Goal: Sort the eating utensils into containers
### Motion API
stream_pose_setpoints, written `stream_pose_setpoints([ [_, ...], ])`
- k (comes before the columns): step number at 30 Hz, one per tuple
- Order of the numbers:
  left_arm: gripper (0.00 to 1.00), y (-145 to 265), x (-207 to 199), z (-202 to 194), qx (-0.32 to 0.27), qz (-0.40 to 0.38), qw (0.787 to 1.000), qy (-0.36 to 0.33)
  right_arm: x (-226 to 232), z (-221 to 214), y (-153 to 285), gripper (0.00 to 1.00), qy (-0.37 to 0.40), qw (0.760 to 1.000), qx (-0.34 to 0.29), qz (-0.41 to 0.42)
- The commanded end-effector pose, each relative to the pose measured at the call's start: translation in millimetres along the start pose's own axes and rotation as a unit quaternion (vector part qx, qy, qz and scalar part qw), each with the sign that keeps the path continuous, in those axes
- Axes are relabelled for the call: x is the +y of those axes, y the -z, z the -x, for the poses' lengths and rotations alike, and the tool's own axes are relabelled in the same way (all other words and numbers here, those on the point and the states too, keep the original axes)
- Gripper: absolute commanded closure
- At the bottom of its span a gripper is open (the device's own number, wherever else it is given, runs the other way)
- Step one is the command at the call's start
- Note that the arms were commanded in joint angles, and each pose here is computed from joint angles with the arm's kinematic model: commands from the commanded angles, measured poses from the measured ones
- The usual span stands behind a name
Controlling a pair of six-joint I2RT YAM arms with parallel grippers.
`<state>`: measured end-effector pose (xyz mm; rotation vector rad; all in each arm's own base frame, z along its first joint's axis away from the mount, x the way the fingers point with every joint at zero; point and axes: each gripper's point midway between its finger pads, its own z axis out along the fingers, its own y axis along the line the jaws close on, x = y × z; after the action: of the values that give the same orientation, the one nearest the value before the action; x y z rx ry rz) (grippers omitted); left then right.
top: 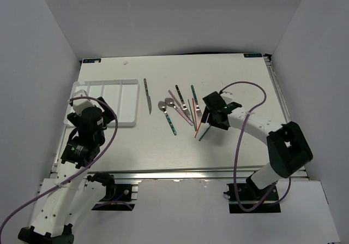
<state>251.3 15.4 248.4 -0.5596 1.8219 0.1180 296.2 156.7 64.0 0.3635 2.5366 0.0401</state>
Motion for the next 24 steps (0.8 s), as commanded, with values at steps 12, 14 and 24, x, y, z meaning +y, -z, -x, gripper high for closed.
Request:
stream_pose_setpoints([
  [12,0.02,-2.3,1.3,-3.6,0.006,0.004,1.0,-0.004,13.1,-48.2,-46.8,0.58,0.003,0.999,0.044,-0.026],
  [14,0.02,-2.5,1.2,-3.1,0.006,0.005,1.0,-0.004,5.9,-64.2,-52.4,0.7,0.008,0.998,0.061,-0.029],
  [24,0.02,3.9,-38.7,-8.2,0.047,-0.091,0.995,0.009,-2.1,-67.2,-25.6,1.0,0.023,0.998,0.06,0.014],
])
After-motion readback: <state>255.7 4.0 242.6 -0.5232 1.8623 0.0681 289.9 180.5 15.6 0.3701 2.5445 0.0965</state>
